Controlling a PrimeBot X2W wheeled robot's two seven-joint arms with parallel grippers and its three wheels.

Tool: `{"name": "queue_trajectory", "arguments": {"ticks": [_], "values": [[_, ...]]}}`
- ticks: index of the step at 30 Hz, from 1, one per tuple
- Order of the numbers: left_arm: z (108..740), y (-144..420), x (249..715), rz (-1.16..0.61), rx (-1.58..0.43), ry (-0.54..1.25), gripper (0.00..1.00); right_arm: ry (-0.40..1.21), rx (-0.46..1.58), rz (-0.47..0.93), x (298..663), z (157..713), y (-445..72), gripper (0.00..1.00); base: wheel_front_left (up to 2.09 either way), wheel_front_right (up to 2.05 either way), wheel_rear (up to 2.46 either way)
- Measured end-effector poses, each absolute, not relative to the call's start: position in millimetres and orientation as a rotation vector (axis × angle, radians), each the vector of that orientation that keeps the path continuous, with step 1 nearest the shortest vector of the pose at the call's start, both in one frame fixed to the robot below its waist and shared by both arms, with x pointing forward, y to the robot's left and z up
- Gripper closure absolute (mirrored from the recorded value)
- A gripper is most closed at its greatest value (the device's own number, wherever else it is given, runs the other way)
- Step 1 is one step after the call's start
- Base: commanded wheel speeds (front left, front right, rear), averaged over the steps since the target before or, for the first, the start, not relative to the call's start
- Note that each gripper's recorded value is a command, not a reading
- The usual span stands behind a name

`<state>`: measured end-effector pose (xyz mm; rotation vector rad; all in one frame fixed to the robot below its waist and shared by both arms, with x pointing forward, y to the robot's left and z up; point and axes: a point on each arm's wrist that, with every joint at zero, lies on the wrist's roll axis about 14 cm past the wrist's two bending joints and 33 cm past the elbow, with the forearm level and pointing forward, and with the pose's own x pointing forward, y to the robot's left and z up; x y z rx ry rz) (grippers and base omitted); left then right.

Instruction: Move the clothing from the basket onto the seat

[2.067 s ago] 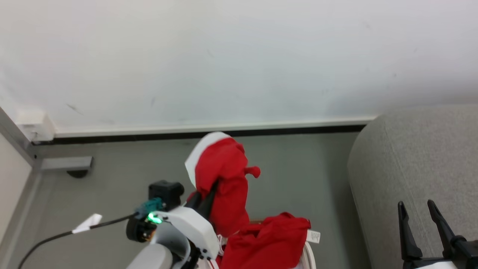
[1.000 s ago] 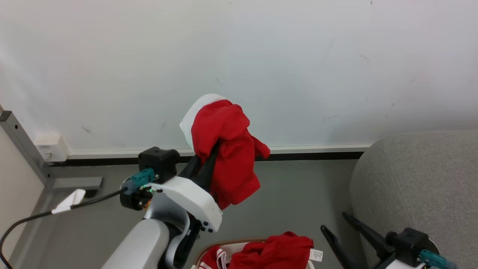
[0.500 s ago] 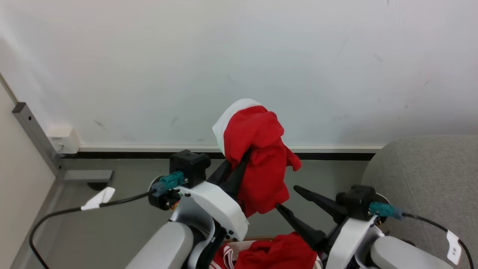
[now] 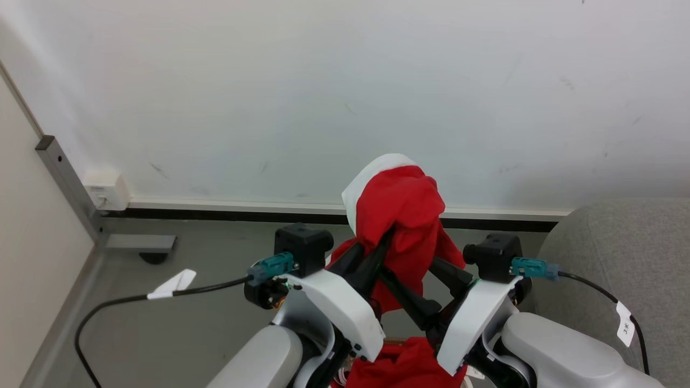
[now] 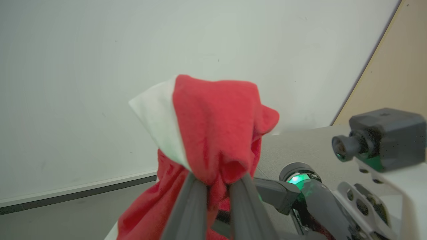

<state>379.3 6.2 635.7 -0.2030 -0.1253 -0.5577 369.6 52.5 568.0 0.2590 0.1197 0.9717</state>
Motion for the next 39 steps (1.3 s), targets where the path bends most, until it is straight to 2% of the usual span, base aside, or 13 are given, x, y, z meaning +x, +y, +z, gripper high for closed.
{"name": "queue_trajectory", "arguments": {"ticks": [2,15,16,17,18,19,39], "values": [[634,7,380,-0.556,-0.205,-0.120,1.00,0.115,0.270,0.989,367,571,57,1.00,0.00,0.00,0.00],[630,10,386,-0.532,-0.207,-0.111,1.00,0.095,0.294,0.978,366,579,42,1.00,0.00,0.00,0.00],[630,10,386,-0.532,-0.207,-0.113,0.96,0.088,0.299,0.972,368,581,41,1.00,0.00,0.00,0.00],[630,10,386,-0.532,-0.207,-0.115,0.62,0.081,0.297,0.968,369,583,39,1.00,0.00,0.00,0.00],[630,10,387,-0.528,-0.206,-0.114,0.23,0.076,0.296,0.963,370,584,37,1.00,0.00,0.00,0.00],[629,11,387,-0.527,-0.203,-0.113,0.00,0.073,0.296,0.958,371,585,35,1.00,0.00,0.00,0.00],[615,-3,385,-0.573,-0.165,-0.093,0.00,-0.031,0.278,0.809,393,605,-23,1.00,0.00,0.00,0.00]]}}
